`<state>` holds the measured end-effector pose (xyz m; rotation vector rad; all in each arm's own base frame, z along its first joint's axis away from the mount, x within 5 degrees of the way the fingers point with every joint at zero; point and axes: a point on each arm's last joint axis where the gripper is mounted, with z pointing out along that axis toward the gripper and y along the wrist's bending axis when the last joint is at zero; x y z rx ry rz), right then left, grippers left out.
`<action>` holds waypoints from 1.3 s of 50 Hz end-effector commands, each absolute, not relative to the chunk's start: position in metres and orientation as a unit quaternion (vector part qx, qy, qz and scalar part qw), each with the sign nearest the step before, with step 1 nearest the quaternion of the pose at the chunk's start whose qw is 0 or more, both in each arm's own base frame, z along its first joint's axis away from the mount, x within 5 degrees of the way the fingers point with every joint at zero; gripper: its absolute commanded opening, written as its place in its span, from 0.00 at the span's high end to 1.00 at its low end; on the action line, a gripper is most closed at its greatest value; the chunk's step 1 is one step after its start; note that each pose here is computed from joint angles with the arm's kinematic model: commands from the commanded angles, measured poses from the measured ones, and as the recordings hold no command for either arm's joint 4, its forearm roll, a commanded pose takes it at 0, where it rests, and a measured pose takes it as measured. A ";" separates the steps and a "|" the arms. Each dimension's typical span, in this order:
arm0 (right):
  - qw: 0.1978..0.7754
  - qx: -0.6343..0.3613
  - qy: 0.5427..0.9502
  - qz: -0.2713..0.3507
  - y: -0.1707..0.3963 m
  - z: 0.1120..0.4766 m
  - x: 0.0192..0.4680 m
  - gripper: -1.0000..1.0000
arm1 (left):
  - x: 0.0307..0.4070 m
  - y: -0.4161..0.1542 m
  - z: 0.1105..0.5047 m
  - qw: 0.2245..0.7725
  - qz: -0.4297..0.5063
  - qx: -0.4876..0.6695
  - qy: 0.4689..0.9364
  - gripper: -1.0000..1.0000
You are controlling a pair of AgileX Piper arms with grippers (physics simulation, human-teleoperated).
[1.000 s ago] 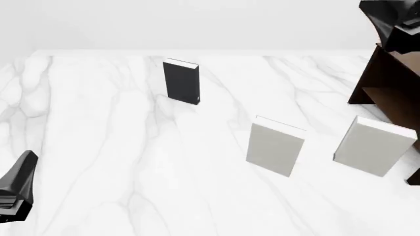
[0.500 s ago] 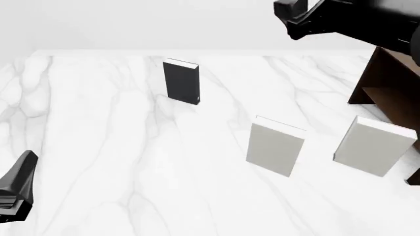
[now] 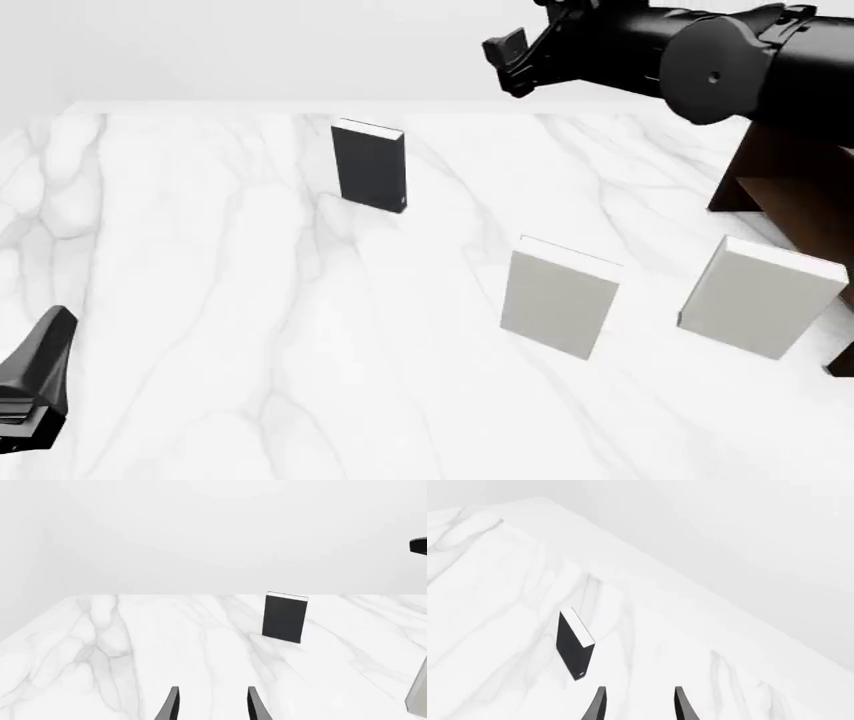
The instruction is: Pick up the book on the left and place it on top of the shelf.
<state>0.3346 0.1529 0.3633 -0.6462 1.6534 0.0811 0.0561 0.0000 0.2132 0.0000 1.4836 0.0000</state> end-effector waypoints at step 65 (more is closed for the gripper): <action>0.587 -0.308 0.743 0.093 0.253 0.278 0.413 0.00 | 0.056 0.000 0.213 0.737 0.000 0.000 0.676 0.00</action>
